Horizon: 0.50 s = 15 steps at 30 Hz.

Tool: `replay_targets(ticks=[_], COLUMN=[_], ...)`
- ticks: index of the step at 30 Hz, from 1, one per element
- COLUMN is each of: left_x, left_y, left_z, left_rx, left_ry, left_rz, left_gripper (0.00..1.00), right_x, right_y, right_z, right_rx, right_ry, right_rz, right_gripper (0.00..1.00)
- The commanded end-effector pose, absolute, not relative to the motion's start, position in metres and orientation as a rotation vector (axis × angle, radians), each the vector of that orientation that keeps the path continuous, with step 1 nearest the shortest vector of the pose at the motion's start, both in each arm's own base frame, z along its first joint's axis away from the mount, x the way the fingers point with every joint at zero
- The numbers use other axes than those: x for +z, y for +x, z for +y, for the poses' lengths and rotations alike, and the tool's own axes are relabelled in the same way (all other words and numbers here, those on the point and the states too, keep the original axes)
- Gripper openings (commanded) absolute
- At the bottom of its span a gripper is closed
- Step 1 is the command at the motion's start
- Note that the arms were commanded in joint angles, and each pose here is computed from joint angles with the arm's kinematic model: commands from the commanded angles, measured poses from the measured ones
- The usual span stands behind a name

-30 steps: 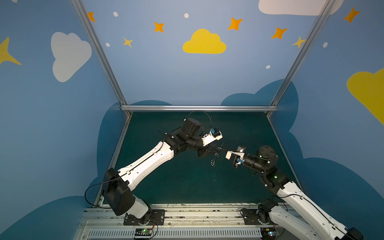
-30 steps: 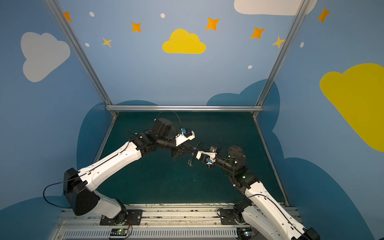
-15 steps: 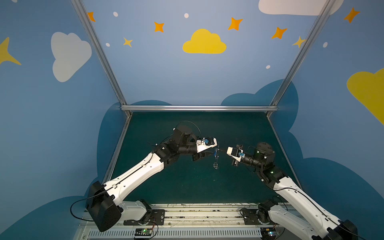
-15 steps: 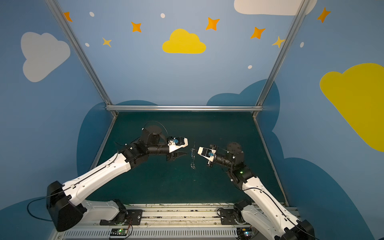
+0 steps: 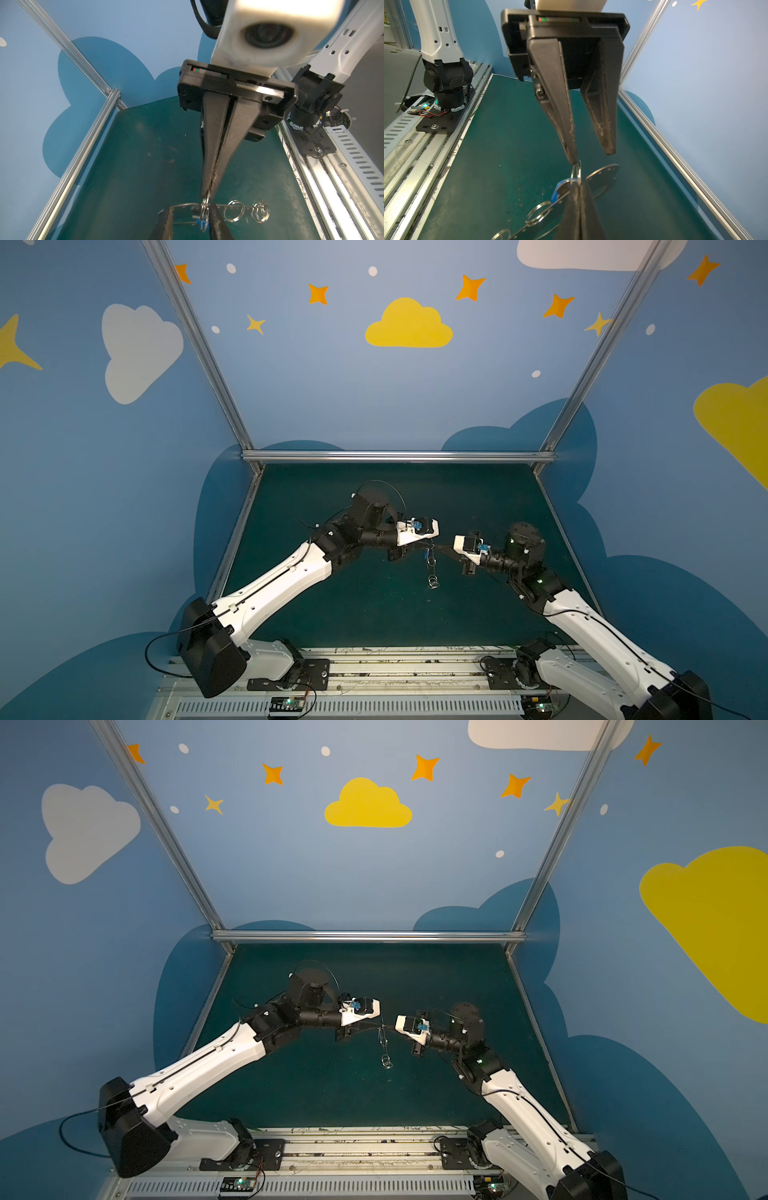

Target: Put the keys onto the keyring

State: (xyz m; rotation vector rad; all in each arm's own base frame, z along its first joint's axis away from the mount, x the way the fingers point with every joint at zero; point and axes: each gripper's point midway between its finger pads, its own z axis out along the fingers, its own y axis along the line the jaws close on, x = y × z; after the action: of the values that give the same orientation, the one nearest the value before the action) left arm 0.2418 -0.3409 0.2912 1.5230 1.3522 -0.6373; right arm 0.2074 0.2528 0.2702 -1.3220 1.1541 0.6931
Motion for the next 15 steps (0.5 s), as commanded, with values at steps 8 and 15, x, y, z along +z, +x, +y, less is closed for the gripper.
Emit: replay_targets(ticks=[8,15], left_x=[0.2883,0.2866], left_y=[0.2372,0.2322], left_z=[-0.3437,-0.3463], left_rx=[-0.659,-0.685], left_ry=[1.565,1.604], left_rz=[1.350,1.341], left_gripper=[0.25,0.06], right_x=[0.2989,0.2988], right_y=[0.2025,0.2014], right_z=[0.2546,0.2563], right_rx=[0.691,0.681], right_ry=[-1.315,-1.320], right_rz=[1.064,1.056], right_gripper=[0.00,0.00])
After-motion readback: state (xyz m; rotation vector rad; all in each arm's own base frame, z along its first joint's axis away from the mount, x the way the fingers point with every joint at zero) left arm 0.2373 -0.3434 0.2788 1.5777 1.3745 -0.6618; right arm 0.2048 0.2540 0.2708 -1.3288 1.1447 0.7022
